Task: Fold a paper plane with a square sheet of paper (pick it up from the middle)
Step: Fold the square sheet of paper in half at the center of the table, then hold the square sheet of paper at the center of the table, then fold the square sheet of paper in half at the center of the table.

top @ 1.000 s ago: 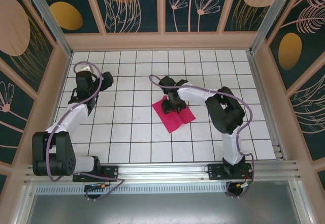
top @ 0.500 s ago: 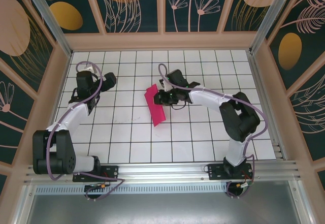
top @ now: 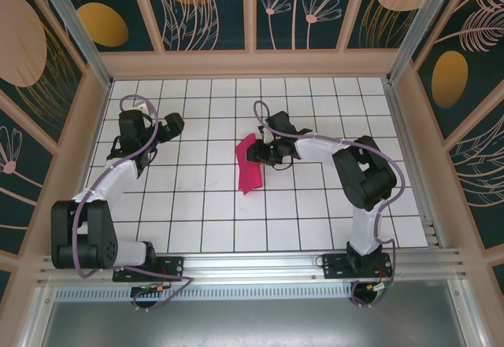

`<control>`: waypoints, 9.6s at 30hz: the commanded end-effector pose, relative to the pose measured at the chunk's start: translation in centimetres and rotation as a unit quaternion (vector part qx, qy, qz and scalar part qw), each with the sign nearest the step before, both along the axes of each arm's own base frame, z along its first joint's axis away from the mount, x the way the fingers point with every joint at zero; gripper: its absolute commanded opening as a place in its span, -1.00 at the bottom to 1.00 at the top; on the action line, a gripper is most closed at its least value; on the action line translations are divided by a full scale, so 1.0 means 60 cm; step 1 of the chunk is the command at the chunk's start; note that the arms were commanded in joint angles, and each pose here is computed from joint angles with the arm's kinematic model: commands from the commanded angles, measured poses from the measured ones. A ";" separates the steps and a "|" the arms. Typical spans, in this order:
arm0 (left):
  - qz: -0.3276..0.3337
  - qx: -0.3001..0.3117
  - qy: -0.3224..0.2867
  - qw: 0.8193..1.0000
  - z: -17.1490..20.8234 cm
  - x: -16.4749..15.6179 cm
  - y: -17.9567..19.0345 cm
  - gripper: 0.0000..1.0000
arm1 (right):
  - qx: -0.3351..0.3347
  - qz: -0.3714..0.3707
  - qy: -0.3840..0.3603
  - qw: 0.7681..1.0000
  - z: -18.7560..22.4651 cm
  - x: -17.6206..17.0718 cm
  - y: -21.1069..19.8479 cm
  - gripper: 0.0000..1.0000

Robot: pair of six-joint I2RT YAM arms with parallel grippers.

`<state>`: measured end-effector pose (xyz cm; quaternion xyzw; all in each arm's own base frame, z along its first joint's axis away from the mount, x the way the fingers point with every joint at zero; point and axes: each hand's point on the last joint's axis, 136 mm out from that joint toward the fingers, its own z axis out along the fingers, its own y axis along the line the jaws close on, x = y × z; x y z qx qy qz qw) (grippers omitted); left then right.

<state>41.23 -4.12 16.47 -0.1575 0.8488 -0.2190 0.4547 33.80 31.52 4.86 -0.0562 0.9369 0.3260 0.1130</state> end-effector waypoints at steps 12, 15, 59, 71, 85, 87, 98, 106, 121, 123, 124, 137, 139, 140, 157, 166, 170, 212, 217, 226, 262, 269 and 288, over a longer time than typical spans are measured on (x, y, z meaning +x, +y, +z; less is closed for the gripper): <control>-0.029 -0.078 0.045 0.996 -0.022 -0.025 -0.034 0.97 | -0.130 -0.054 -0.046 0.989 -0.014 0.037 -0.073 0.18; -0.050 -0.114 0.059 0.990 -0.033 -0.035 -0.055 0.92 | -0.130 -0.063 -0.043 0.989 -0.016 0.038 -0.075 0.13; -0.176 -0.186 0.138 0.957 -0.113 -0.067 -0.312 0.33 | -0.239 -0.040 0.068 0.968 -0.185 -0.046 -0.127 0.06; -0.199 -0.197 0.153 0.948 -0.128 -0.074 -0.356 0.05 | -0.244 -0.035 0.083 0.966 -0.213 -0.057 -0.127 0.09; -0.216 -0.200 0.188 0.937 -0.163 -0.079 -0.381 -0.20 | -0.252 -0.016 0.090 0.963 -0.228 -0.069 -0.128 0.10; -0.222 -0.196 0.191 0.936 -0.165 -0.080 -0.390 -0.23 | -0.252 -0.017 0.090 0.963 -0.228 -0.069 -0.128 0.10; -0.236 -0.183 0.212 0.930 -0.187 -0.085 -0.420 -0.53 | -0.247 -0.005 0.096 0.964 -0.235 -0.078 -0.122 0.10; -0.243 -0.196 0.221 0.924 -0.194 -0.088 -0.428 -0.68 | -0.250 -0.006 0.101 0.963 -0.240 -0.081 -0.124 0.11; -0.250 -0.193 0.252 0.915 -0.221 -0.103 -0.445 -0.79 | -0.252 -0.008 0.115 0.961 -0.250 -0.090 -0.126 0.11; -0.248 -0.192 0.256 0.914 -0.224 -0.103 -0.445 -0.80 | -0.254 -0.012 0.117 0.960 -0.251 -0.090 -0.128 0.11; -0.248 -0.191 0.256 0.915 -0.224 -0.103 -0.444 -0.80 | -0.253 -0.011 0.119 0.960 -0.253 -0.091 -0.127 0.11; -0.244 -0.189 0.262 0.914 -0.231 -0.105 -0.442 -0.82 | -0.252 -0.014 0.129 0.959 -0.259 -0.097 -0.126 0.13; -0.244 -0.189 0.263 0.914 -0.232 -0.105 -0.443 -0.83 | -0.253 -0.014 0.130 0.959 -0.259 -0.097 -0.127 0.12; -0.244 -0.189 0.264 0.914 -0.233 -0.106 -0.442 -0.83 | -0.253 -0.015 0.130 0.959 -0.259 -0.097 -0.127 0.13; -0.234 -0.166 0.304 0.908 -0.268 -0.122 -0.435 -0.87 | -0.256 -0.015 0.136 0.957 -0.265 -0.101 -0.127 0.13; -0.207 -0.121 0.330 0.913 -0.293 -0.121 -0.420 -0.89 | -0.257 -0.015 0.136 0.957 -0.264 -0.102 -0.127 0.12; -0.183 -0.097 0.347 0.915 -0.312 -0.131 -0.400 -0.91 | -0.251 -0.020 0.125 0.960 -0.247 -0.091 -0.122 0.12; -0.118 -0.047 0.408 0.904 -0.368 -0.159 -0.352 -0.99 | -0.051 0.005 0.071 0.996 -0.056 -0.033 -0.052 -0.80; -0.111 -0.038 0.416 0.902 -0.378 -0.165 -0.345 -0.99 | -0.055 -0.003 0.082 0.995 -0.076 -0.039 -0.084 -0.79; -0.098 -0.025 0.432 0.896 -0.400 -0.185 -0.326 -1.00 | -0.050 -0.012 0.109 0.993 -0.106 -0.091 -0.143 -0.78; -0.084 0.000 0.448 0.890 -0.410 -0.199 -0.307 -1.00 | -0.008 -0.087 0.050 0.995 -0.085 -0.009 -0.165 -1.00; -0.085 -0.001 0.446 0.891 -0.410 -0.197 -0.308 -1.00 | 0.027 -0.106 -0.012 0.994 0.001 0.039 -0.141 -1.00; -0.079 0.009 0.451 0.889 -0.412 -0.201 -0.300 -1.00 | 0.020 -0.103 -0.001 0.994 -0.059 0.081 -0.095 -1.00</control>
